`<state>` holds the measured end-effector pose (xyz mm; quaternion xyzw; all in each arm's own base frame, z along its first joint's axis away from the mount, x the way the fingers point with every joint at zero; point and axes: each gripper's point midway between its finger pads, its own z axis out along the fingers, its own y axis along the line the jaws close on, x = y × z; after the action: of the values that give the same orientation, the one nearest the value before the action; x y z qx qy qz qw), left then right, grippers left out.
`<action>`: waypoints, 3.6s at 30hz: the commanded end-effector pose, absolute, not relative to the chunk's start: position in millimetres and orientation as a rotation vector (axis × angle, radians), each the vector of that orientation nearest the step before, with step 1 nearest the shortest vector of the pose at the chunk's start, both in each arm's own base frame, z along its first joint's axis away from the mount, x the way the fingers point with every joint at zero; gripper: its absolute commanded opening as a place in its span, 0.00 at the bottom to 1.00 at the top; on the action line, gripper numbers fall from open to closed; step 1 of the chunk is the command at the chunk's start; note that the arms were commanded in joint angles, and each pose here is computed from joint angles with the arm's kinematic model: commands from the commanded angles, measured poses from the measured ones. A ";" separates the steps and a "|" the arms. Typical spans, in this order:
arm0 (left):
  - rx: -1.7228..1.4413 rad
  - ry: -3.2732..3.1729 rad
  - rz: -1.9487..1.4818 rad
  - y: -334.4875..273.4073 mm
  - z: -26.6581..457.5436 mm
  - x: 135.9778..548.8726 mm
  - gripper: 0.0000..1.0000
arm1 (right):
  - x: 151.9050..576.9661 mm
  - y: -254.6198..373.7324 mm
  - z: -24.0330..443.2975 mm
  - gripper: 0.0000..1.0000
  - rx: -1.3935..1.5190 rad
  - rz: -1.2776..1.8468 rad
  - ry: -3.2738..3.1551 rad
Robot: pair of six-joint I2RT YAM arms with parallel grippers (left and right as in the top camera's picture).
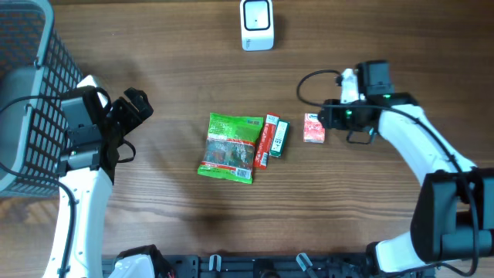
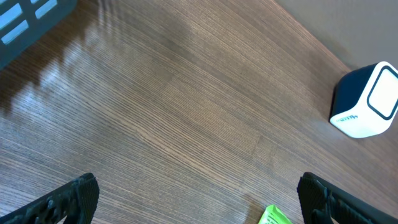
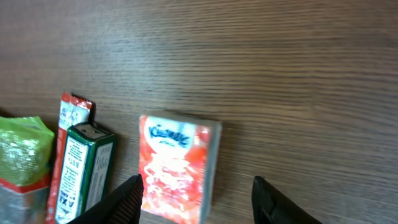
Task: Scan the item barcode
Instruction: 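Grasp the red Kleenex tissue pack with the right gripper and pull it right, then regrasp the Kleenex pack upright with the right gripper and lift it, then carry the Kleenex pack to the scanner and hold it at the window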
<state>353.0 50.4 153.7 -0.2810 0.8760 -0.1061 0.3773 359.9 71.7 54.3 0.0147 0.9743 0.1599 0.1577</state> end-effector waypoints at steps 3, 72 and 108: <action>-0.709 2.236 -0.247 54.4 155.6 354.7 1.00 | 354.3 72.7 54.6 0.60 -0.015 0.606 2.773; -0.709 2.236 -0.246 54.4 155.5 354.6 1.00 | 344.7 78.5 -1.9 0.25 0.122 0.687 2.775; -0.709 2.236 -0.246 54.4 155.6 354.7 1.00 | 368.1 10.3 308.8 0.04 0.098 -0.128 2.496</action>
<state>352.9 50.5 153.6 -0.2810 0.8761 -0.1058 0.3772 345.8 25.9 276.6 0.0198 0.9550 0.0440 0.2927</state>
